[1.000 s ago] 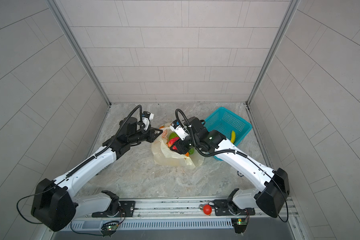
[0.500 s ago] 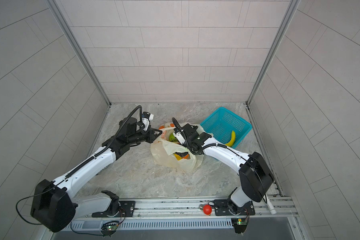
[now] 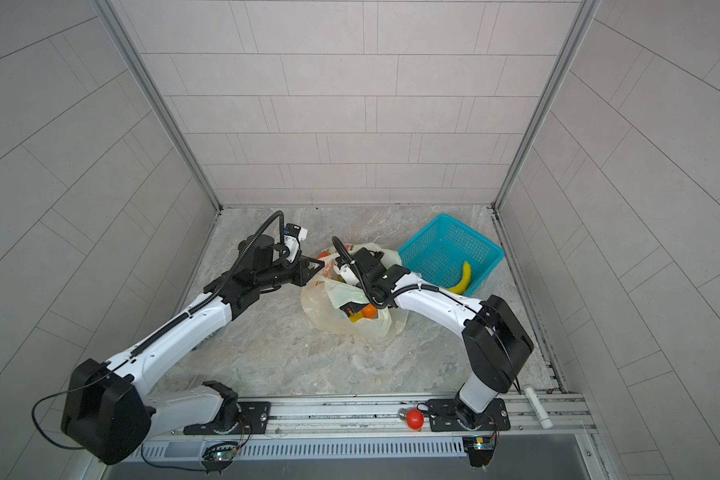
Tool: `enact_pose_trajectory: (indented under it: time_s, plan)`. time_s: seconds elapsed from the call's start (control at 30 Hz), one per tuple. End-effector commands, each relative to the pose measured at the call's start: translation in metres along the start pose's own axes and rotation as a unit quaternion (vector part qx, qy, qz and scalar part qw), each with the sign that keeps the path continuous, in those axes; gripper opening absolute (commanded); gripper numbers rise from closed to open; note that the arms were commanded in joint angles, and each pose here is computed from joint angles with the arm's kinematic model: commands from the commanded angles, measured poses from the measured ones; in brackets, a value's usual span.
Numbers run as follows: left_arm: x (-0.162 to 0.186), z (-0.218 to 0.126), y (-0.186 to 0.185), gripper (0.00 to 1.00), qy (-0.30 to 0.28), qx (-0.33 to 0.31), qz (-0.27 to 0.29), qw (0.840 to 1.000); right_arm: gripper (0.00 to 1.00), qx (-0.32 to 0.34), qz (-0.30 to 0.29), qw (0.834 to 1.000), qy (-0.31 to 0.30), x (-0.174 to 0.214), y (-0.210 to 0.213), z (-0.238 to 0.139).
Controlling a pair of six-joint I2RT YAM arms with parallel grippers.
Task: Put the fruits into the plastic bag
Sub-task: 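Withdraw the right gripper from the bag back over the basket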
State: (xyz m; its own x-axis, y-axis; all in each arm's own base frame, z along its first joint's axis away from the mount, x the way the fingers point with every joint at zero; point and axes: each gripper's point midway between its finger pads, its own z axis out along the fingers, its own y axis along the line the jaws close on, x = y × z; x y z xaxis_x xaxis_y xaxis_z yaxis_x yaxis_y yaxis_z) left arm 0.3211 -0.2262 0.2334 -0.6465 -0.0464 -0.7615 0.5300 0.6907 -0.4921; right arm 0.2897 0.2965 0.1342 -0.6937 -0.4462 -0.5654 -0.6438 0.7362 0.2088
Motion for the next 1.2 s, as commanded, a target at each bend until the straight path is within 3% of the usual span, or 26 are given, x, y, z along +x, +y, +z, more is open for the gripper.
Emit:
enact_pose_trajectory:
  time_s: [0.0, 0.27, 0.53, 0.77, 1.17]
  plan:
    - [-0.005, -0.004, -0.002, 0.00, -0.012, 0.000, 0.010, 1.000, 0.99, -0.001, -0.022, 0.998, -0.056, -0.018, 0.007, -0.032]
    - [-0.005, -0.004, -0.002, 0.00, -0.013, -0.002, 0.009, 1.000, 0.99, 0.037, -0.046, 0.983, -0.176, -0.038, 0.002, -0.095]
    - [-0.005, -0.003, -0.003, 0.00, -0.011, 0.000, 0.010, 1.000, 0.98, 0.078, -0.059, 0.969, -0.225, -0.054, -0.005, -0.135]
    - [-0.006, -0.004, -0.003, 0.00, -0.011, -0.001, 0.011, 1.000, 0.98, 0.104, -0.068, 0.966, -0.225, -0.058, -0.010, -0.151]
    - [-0.008, -0.005, -0.005, 0.00, -0.012, 0.000, 0.014, 1.000, 0.98, 0.338, -0.022, 0.929, -0.147, -0.036, -0.092, -0.150]
